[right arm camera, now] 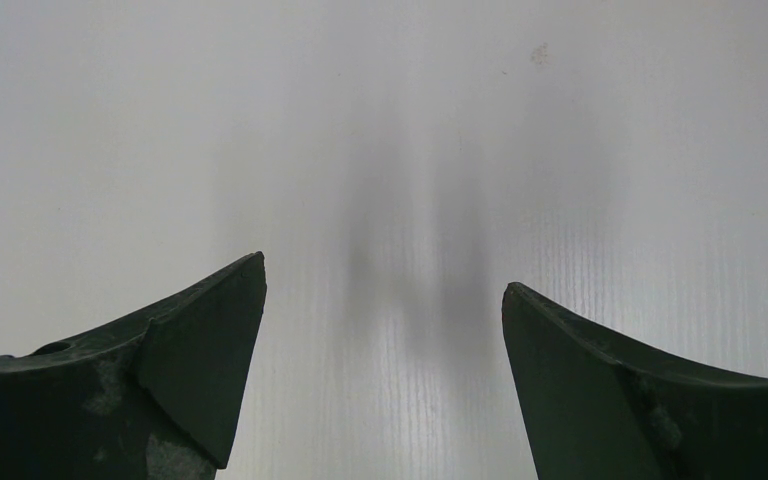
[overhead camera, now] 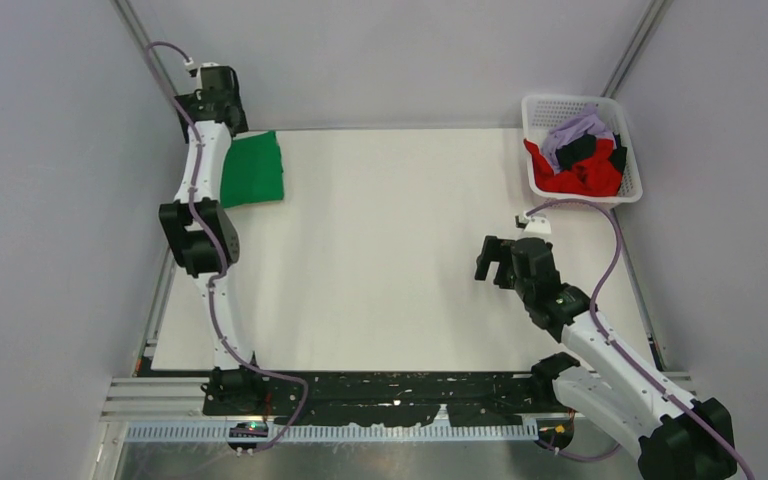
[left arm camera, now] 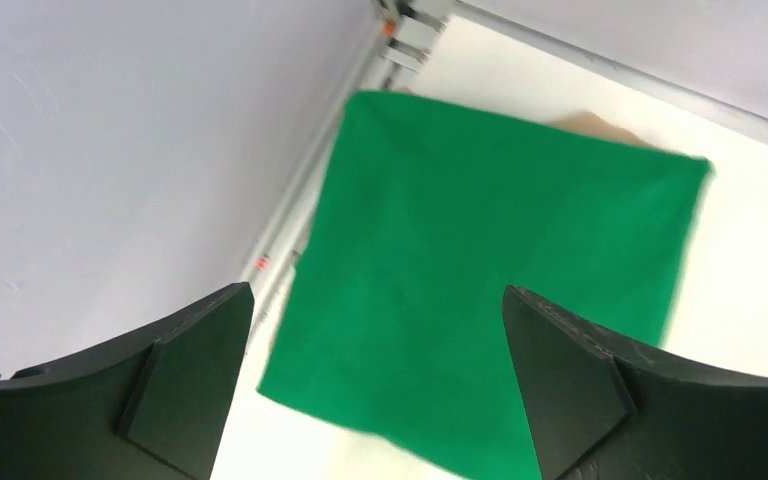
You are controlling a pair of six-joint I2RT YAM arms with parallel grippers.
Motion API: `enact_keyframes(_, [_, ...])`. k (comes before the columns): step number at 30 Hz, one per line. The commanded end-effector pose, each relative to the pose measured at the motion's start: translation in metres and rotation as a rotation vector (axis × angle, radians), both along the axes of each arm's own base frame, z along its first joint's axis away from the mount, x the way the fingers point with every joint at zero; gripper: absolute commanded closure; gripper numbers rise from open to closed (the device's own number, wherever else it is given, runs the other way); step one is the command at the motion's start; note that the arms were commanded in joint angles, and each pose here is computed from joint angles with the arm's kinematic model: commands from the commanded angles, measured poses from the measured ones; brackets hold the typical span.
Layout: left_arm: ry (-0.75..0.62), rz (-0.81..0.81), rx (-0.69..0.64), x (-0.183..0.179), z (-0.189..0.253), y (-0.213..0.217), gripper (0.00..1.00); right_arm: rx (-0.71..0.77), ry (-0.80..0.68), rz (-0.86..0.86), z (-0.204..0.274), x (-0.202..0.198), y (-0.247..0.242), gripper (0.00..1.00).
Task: Fold and stack the t-shirts
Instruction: Reset both arms
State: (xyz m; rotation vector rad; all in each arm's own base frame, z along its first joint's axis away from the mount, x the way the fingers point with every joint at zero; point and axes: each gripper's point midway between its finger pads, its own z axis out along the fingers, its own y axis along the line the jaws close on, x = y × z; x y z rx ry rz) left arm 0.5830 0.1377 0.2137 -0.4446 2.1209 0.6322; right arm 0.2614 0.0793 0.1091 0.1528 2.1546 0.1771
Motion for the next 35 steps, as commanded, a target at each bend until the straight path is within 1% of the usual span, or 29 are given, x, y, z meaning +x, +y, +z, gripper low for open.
enact_keyframes(1, [-0.187, -0.112, -0.252, -0.024, 0.059, -0.048, 0.0, 0.029, -0.081, -0.043, 0.024, 0.011, -0.002, 0.05])
enact_keyframes(3, [-0.228, -0.17, -0.353, -0.039, 0.068, -0.073, 0.01, 0.033, -0.093, -0.066, 0.026, 0.015, -0.004, 0.05])
enact_keyframes(4, [-0.252, -0.195, -0.399, -0.052, 0.076, -0.086, 0.0, 0.039, -0.102, -0.074, 0.028, 0.017, -0.004, 0.05])
enact_keyframes(6, [-0.291, -0.275, -0.487, -0.07, 0.078, -0.117, 0.01, 0.052, -0.11, -0.084, 0.03, 0.021, -0.003, 0.04])
enact_keyframes(8, [-0.313, -0.353, -0.535, -0.096, 0.069, -0.153, 0.0, 0.055, -0.113, -0.081, 0.031, 0.023, -0.001, 0.05])
enact_keyframes(11, [-0.319, -0.46, -0.555, -0.141, 0.041, -0.198, 0.0, 0.045, -0.11, -0.079, 0.03, 0.025, -0.002, 0.05])
enact_keyframes(13, [-0.288, -0.517, -0.562, -0.173, 0.014, -0.22, 0.0, 0.038, -0.116, -0.084, 0.03, 0.025, -0.005, 0.04])
enact_keyframes(17, [-0.177, -0.522, -0.536, -0.24, -0.04, -0.234, 0.01, 0.04, -0.134, -0.095, 0.03, 0.023, -0.008, 0.04])
enact_keyframes(20, [-0.16, -0.551, -0.519, -0.276, -0.062, -0.24, 0.01, 0.035, -0.14, -0.099, 0.027, 0.02, -0.011, 0.04])
enact_keyframes(22, [-0.201, -0.547, -0.539, -0.286, -0.06, -0.24, 0.0, 0.038, -0.145, -0.119, 0.026, 0.017, -0.015, 0.05])
enact_keyframes(26, [-0.285, -0.587, -0.555, -0.291, -0.039, -0.241, 0.0, 0.066, -0.183, -0.152, 0.026, 0.017, -0.018, 0.05])
enact_keyframes(30, [-0.312, -0.561, -0.54, -0.295, -0.041, -0.233, 0.0, 0.065, -0.197, -0.174, 0.028, 0.017, -0.022, 0.05])
enact_keyframes(35, [-0.334, -0.562, -0.539, -0.297, -0.037, -0.231, 0.0, 0.043, -0.189, -0.162, 0.027, 0.018, -0.022, 0.05])
